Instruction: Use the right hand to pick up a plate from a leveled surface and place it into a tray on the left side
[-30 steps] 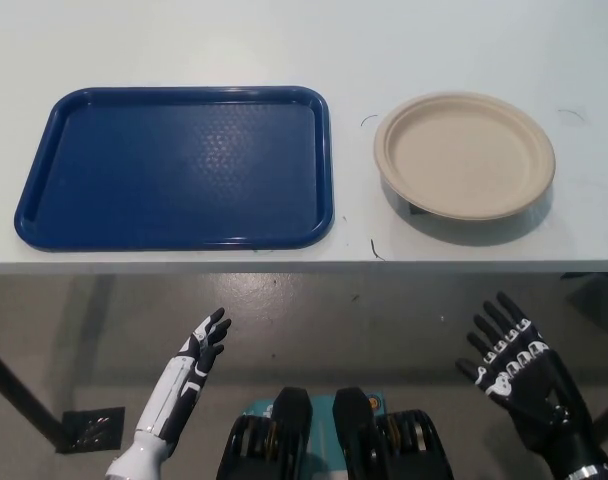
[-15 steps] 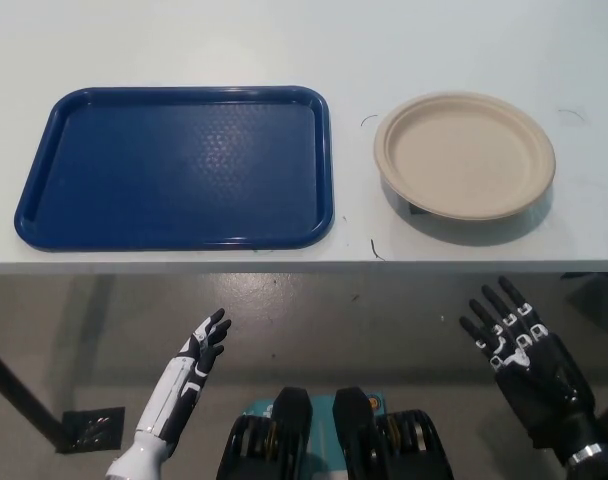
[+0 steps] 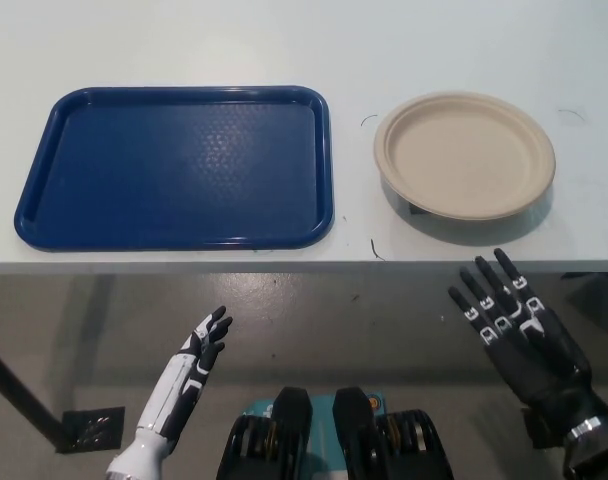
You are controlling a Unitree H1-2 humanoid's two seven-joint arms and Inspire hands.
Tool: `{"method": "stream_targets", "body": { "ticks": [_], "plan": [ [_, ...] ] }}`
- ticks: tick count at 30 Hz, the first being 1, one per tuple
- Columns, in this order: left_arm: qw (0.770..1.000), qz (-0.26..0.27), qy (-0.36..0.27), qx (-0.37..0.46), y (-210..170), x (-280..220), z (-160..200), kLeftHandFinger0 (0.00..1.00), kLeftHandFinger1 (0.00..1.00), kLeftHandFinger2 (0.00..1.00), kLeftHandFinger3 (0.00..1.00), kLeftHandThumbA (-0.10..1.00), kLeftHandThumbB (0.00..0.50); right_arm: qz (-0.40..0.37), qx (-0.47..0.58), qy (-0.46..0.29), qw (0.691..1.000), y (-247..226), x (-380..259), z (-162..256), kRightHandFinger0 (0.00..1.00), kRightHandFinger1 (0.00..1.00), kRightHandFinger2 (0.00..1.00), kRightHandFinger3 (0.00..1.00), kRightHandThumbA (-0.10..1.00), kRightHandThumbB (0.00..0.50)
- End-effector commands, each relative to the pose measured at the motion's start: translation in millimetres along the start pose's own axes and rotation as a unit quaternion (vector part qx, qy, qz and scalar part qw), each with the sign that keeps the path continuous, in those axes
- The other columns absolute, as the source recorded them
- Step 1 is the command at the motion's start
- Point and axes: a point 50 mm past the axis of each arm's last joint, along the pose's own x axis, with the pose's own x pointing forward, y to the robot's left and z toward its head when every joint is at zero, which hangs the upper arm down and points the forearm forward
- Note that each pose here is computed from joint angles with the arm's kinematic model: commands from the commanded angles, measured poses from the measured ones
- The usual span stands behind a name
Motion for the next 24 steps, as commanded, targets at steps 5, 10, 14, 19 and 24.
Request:
{"method": "stream_targets", "body": {
  "ticks": [5,10,14,19,24],
  "plan": [
    [0.998,-0.010,-0.062,0.014,2.4,14.9,22.3,1.00,1.00,1.00,1.00,1.00,0.150,0.081,0.076,0.002,0.994,42.4,22.1,18.4,1.00,1.00,1.00,1.00,1.00,0.371],
    [0.998,-0.010,-0.066,0.014,1.7,15.3,22.1,1.00,1.00,1.00,1.00,1.00,0.150,0.081,0.079,0.005,0.994,43.9,26.1,19.2,1.00,1.00,1.00,1.00,1.00,0.370],
    [0.998,-0.010,-0.065,0.019,1.8,15.3,23.4,1.00,1.00,1.00,1.00,1.00,0.159,0.082,0.081,0.007,0.993,43.2,29.3,20.3,1.00,1.00,1.00,1.00,1.00,0.366],
    [0.998,-0.010,-0.065,0.017,2.2,15.5,22.9,1.00,1.00,1.00,1.00,1.00,0.161,0.070,0.084,0.011,0.994,39.4,28.6,17.0,1.00,1.00,1.00,1.00,1.00,0.363],
    [0.997,-0.011,-0.070,0.019,3.8,20.4,25.2,1.00,1.00,1.00,1.00,1.00,0.167,0.055,0.091,0.020,0.994,31.9,27.4,13.4,1.00,1.00,1.00,1.00,1.00,0.360]
  ]
}}
